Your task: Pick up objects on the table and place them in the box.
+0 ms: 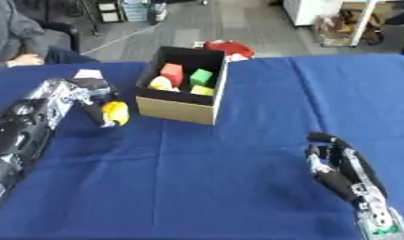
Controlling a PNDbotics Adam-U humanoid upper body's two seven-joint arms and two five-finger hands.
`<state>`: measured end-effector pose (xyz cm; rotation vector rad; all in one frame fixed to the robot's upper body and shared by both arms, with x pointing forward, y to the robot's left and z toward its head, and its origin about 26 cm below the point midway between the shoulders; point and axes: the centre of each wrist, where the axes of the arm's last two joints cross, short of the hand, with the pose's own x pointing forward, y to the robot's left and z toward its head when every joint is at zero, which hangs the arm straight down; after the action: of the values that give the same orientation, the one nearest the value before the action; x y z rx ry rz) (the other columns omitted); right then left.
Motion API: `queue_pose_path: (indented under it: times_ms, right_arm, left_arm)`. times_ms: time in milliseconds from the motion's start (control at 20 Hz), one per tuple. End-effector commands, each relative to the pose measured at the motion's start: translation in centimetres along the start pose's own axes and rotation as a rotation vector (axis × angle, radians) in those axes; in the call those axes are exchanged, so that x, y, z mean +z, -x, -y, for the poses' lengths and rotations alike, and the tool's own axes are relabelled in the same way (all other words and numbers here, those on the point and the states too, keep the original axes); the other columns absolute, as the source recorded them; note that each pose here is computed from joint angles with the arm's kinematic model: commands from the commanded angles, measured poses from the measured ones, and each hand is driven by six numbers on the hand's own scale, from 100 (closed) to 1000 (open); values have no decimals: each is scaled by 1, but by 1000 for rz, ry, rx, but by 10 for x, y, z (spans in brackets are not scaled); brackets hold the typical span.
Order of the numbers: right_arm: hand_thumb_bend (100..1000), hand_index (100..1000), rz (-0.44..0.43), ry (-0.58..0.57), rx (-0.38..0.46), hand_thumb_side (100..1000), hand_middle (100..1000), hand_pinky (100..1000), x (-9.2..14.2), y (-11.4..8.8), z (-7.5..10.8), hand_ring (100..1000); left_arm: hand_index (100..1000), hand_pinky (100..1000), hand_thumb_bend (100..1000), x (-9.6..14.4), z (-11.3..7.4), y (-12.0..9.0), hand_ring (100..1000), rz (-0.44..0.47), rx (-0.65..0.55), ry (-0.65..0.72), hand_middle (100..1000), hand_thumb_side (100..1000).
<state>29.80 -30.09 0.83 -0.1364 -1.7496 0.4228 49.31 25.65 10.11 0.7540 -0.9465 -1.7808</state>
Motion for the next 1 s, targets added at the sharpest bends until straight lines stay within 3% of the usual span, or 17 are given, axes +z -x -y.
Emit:
queue_pose_path:
  times_ms: [50, 200, 300, 550, 750, 1000]
  right_arm:
    - [100, 807, 18, 8, 26, 286, 744, 766, -2, -5, 8, 677]
    - [100, 807, 17, 6, 26, 285, 744, 766, -2, -5, 8, 677]
    - [100, 807, 15, 9, 29, 286, 744, 766, -1, -5, 9, 677]
    - [100, 807, 11, 7, 28, 283, 744, 766, 0, -4, 8, 678]
    - [100, 807, 16, 1, 23, 286, 745, 766, -1, -5, 6, 678]
    - [100, 807, 20, -4, 17, 283, 745, 766, -3, -6, 5, 678]
  left_arm:
    - [740, 584, 312, 8, -11, 11, 492, -26, -22, -49, 557, 343]
    - [664, 491, 222, 14, -19, 18, 411, -25, -11, -116, 467, 300]
    - [634, 453, 172, 23, -34, 23, 375, -13, 3, -200, 430, 277]
    - [615, 432, 100, 57, -98, 23, 349, 41, 11, -442, 396, 221]
    - [626, 449, 100, 65, -133, 0, 362, 108, 52, -561, 403, 213]
    - [642, 459, 112, 37, -134, -47, 369, 123, 43, -512, 415, 217]
